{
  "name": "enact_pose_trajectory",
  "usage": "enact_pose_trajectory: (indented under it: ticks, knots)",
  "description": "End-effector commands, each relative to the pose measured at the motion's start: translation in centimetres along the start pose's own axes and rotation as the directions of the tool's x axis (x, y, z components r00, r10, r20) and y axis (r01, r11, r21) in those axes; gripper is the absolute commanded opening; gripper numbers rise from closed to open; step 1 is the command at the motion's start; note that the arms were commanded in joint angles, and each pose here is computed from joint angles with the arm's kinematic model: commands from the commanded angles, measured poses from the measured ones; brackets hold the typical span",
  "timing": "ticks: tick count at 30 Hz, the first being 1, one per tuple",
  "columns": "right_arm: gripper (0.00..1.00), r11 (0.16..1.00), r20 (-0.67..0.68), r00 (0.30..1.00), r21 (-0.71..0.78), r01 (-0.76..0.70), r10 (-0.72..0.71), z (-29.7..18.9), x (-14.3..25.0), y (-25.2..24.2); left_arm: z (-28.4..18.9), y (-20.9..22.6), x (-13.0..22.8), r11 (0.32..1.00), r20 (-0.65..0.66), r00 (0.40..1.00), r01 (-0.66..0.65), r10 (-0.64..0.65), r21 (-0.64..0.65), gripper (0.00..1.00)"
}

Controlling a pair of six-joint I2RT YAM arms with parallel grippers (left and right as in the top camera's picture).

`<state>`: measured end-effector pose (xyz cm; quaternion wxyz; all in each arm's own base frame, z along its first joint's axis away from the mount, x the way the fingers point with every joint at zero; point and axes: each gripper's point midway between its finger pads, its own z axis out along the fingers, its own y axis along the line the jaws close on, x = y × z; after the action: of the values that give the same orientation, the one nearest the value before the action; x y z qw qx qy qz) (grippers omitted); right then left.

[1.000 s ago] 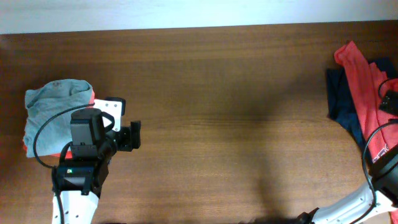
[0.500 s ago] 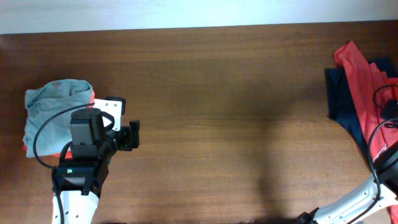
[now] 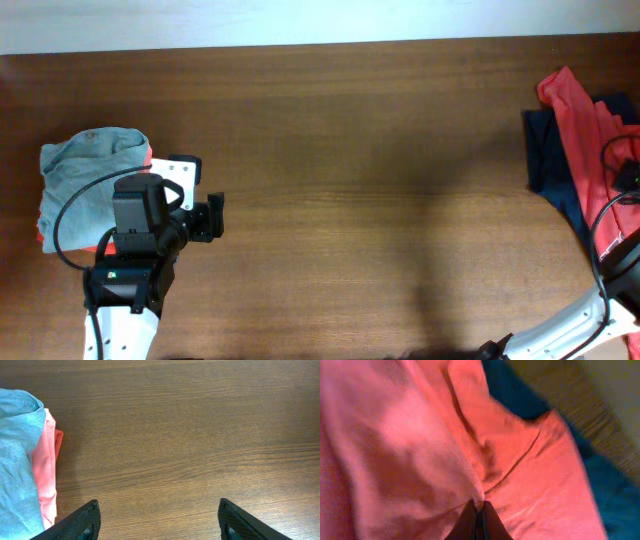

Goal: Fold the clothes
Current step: 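Reach the right gripper to the orange t-shirt and grasp it, then drag the orange t-shirt leftward to the table center with the right gripper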

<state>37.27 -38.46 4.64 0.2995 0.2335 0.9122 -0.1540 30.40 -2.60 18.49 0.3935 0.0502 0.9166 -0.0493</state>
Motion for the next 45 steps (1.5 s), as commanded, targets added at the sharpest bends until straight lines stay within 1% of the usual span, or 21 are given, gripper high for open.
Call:
enact_pose_trajectory:
  ticks: [1,5,6,10,13,16,17,19,22,26,27,30,33,34,36,37,38,39,40,41,45]
  knots:
    - [0.04,0.998,0.196,0.98,-0.053,0.028,-0.017,-7.1,-7.2,2.4,-0.5,-0.1,-1.1,1.0,0.031,1.0,-0.003,0.003,0.001,0.75]
    - [0.04,0.985,0.29,0.954,-0.132,0.114,-0.072,-12.8,-10.4,7.3,-0.5,-0.1,-1.3,1.0,0.035,0.999,-0.004,0.004,0.001,0.75]
    - [0.04,0.973,0.313,0.944,-0.165,0.164,-0.106,-15.2,-11.0,10.3,-0.5,-0.1,-1.4,1.0,0.04,0.999,-0.004,0.004,0.001,0.75]
    - [0.04,0.91,0.353,0.913,-0.273,0.311,-0.206,-20.0,-10.9,19.4,-0.5,-0.1,-1.6,1.0,0.049,0.999,-0.005,0.005,0.0,0.75]
    - [0.04,0.83,0.358,0.887,-0.366,0.42,-0.291,-22.5,-8.7,26.9,-0.5,-0.1,-1.6,1.0,0.05,0.999,-0.006,0.006,0.0,0.75]
    - [0.04,0.739,0.347,0.871,-0.471,0.482,-0.347,-25.0,-5.5,34.5,-0.5,-0.1,-1.6,1.0,0.05,0.999,-0.006,0.006,0.001,0.75]
    - [0.04,0.696,0.359,0.854,-0.498,0.517,-0.378,-25.9,-4.2,37.2,-0.5,-0.1,-1.6,1.0,0.049,0.999,-0.006,0.005,0.0,0.75]
    - [0.04,0.622,0.394,0.816,-0.529,0.578,-0.423,-27.6,-2.2,41.3,-0.5,-0.1,-1.6,1.0,0.048,0.999,-0.005,0.005,0.001,0.75]
    - [0.04,0.561,0.441,0.77,-0.528,0.638,-0.46,-29.6,0.4,46.5,-0.5,-0.1,-1.6,1.0,0.048,0.999,-0.005,0.005,0.001,0.75]
    - [0.05,0.52,0.503,0.725,-0.506,0.688,-0.47,-31.5,3.0,51.9,-0.5,-0.1,-1.5,1.0,0.044,0.999,-0.005,0.004,0.001,0.75]
    - [0.05,0.504,0.539,0.71,-0.502,0.703,-0.453,-32.6,4.1,54.4,-0.5,-0.1,-1.4,1.0,0.039,0.999,-0.004,0.004,0.001,0.75]
    - [0.05,0.521,0.571,0.724,-0.511,0.683,-0.388,-33.6,4.7,57.2,-0.5,-0.3,-1.2,1.0,0.033,0.999,-0.004,0.004,0.014,0.75]
    - [0.06,0.552,0.582,0.766,-0.557,0.621,-0.273,-34.7,4.1,59.2,-0.5,-1.3,-1.2,0.998,0.035,0.999,-0.006,0.003,0.068,0.75]
    - [0.14,0.559,0.579,0.781,-0.577,0.595,-0.234,-35.0,3.6,59.4,-0.5,-1.5,-1.3,0.997,0.036,0.999,-0.006,0.003,0.08,0.75]
    - [0.54,0.567,0.575,0.795,-0.597,0.568,-0.191,-35.4,3.0,59.5,-0.5,-1.6,-1.3,0.996,0.036,0.999,-0.007,0.003,0.088,0.76]
    - [0.63,0.57,0.58,0.793,-0.594,0.568,-0.185,-35.5,2.6,59.4,-0.5,-1.6,-1.3,0.996,0.036,0.999,-0.007,0.003,0.088,0.76]
    - [0.68,0.573,0.584,0.789,-0.587,0.572,-0.19,-35.5,2.3,59.1,-0.5,-1.6,-1.3,0.996,0.036,0.999,-0.007,0.003,0.088,0.82]
    - [0.8,0.577,0.587,0.784,-0.575,0.58,-0.203,-35.5,1.8,58.7,-0.5,-1.6,-1.3,0.996,0.036,0.999,-0.006,0.003,0.088,0.87]
    - [1.0,0.587,0.582,0.784,-0.565,0.58,-0.215,-35.4,1.3,57.9,-0.5,-1.6,-1.3,0.996,0.036,0.999,-0.006,0.003,0.089,0.94]
    - [0.99,0.596,0.575,0.788,-0.56,0.576,-0.221,-35.4,0.7,57.2,-0.5,-1.7,-1.3,0.996,0.036,0.999,-0.006,0.003,0.094,0.99]
    - [0.99,0.655,0.525,0.808,-0.516,0.552,-0.267,-35.7,-1.8,51.7,-0.8,-3.6,-2.1,0.979,0.071,0.997,-0.021,0.006,0.203,0.99]
